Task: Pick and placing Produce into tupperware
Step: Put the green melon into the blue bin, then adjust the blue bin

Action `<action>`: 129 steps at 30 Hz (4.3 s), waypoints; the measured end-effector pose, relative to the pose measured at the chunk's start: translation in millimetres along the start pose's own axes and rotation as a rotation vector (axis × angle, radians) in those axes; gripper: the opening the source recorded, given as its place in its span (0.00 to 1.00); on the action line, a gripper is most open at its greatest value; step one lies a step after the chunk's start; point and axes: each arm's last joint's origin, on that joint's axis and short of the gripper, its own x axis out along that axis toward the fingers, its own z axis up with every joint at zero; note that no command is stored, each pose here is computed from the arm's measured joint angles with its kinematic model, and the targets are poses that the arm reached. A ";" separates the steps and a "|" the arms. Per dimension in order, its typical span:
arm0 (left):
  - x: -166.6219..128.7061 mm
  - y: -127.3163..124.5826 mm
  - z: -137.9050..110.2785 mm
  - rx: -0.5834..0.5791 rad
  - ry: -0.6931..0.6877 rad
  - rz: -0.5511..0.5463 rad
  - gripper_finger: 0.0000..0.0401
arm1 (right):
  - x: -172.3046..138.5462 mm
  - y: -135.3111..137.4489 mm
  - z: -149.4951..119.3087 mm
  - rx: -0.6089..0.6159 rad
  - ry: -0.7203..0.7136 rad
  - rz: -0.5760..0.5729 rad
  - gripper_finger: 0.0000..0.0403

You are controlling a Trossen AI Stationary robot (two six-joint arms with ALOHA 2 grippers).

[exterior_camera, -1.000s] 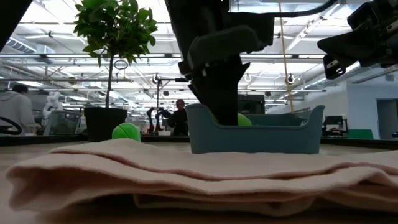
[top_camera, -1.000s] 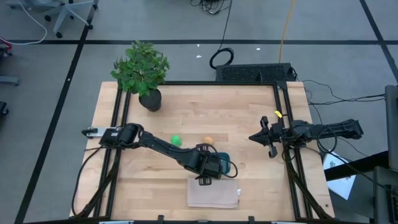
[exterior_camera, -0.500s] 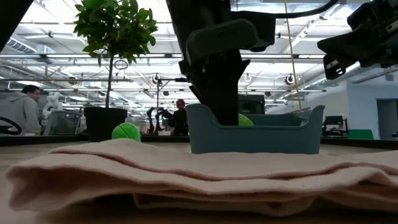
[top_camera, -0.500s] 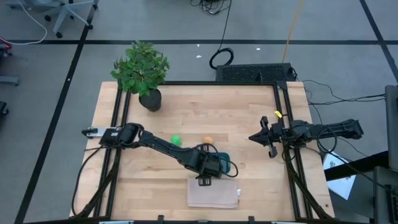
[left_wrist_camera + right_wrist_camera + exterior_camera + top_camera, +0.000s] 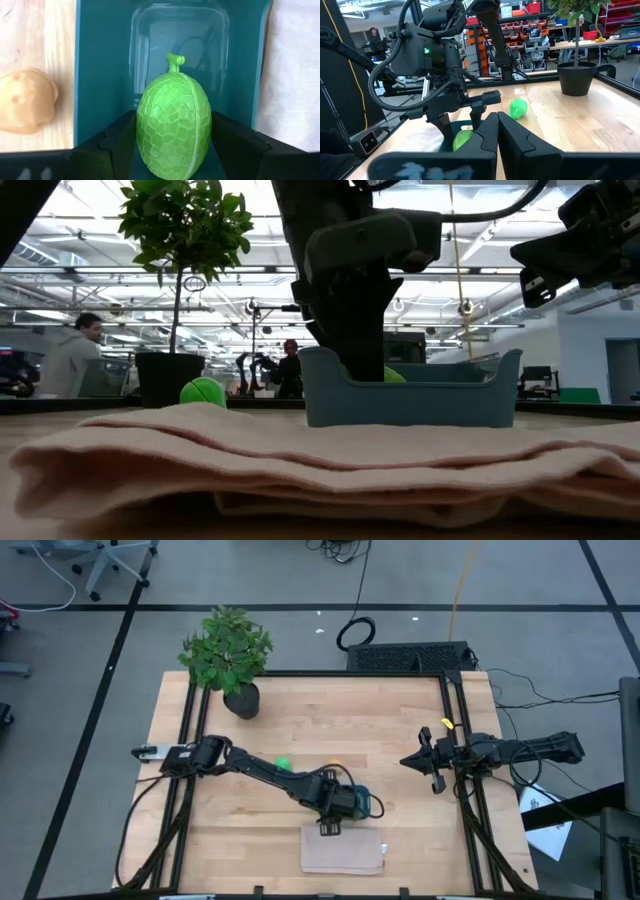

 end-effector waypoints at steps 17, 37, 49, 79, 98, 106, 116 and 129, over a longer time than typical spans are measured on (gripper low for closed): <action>9.6 1.7 -9.3 -0.002 0.031 0.012 0.57 | 0.0 0.0 -0.1 0.000 0.001 0.000 0.00; 13.5 1.2 -11.5 0.020 0.046 0.016 0.75 | 0.0 -0.1 -0.3 0.000 0.003 -0.001 0.00; 7.4 0.6 -3.7 0.033 -0.003 0.023 0.75 | 0.0 0.0 -0.3 0.000 0.003 -0.001 0.00; -95.8 8.2 -12.0 0.115 -0.151 0.244 0.04 | 0.2 -0.2 -1.3 0.026 0.013 -0.001 0.00; -103.9 15.0 -53.2 0.023 -0.348 0.315 0.01 | 0.2 -0.1 -1.2 0.027 0.013 0.002 0.00; -65.5 49.4 -105.4 -0.152 -0.434 0.209 0.00 | 1.3 -0.3 -2.7 0.083 0.030 -0.001 0.00; -37.3 46.5 -138.1 -0.236 -0.448 0.148 0.00 | 6.5 -1.3 -9.0 0.085 0.099 -0.019 0.00; -20.2 32.8 -151.6 -0.277 -0.554 0.064 0.00 | 17.6 8.3 -18.3 0.166 0.189 0.032 0.00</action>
